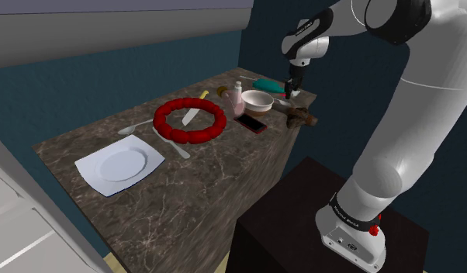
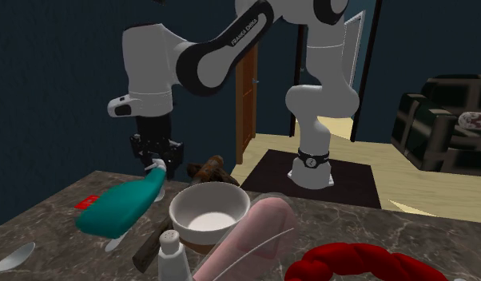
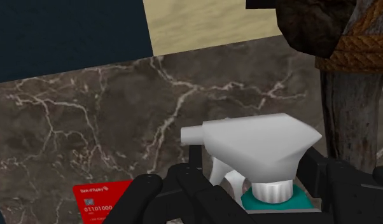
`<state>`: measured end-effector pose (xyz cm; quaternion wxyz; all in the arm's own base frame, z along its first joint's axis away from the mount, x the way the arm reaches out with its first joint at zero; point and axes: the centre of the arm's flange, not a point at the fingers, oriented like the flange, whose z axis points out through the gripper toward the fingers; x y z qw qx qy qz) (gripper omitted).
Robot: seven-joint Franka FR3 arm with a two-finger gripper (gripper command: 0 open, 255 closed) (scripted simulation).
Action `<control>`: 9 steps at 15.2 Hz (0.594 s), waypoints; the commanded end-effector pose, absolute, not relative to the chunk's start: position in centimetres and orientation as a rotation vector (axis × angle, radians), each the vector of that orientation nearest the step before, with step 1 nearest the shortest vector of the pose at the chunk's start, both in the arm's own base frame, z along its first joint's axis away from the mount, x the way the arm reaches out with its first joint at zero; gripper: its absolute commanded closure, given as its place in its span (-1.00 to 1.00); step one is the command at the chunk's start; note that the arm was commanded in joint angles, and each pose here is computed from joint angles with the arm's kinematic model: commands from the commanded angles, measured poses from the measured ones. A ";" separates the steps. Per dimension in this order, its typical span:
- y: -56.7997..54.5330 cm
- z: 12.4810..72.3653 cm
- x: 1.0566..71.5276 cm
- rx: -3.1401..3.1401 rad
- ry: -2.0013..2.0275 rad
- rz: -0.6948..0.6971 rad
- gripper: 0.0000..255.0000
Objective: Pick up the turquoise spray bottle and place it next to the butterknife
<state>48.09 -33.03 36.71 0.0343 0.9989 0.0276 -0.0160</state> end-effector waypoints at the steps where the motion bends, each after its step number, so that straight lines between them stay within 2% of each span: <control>1: -33.0 37.8 48.1 3.072 0.085 -0.049 1.00; 9: -33.0 42.0 48.1 3.072 0.085 -0.049 1.00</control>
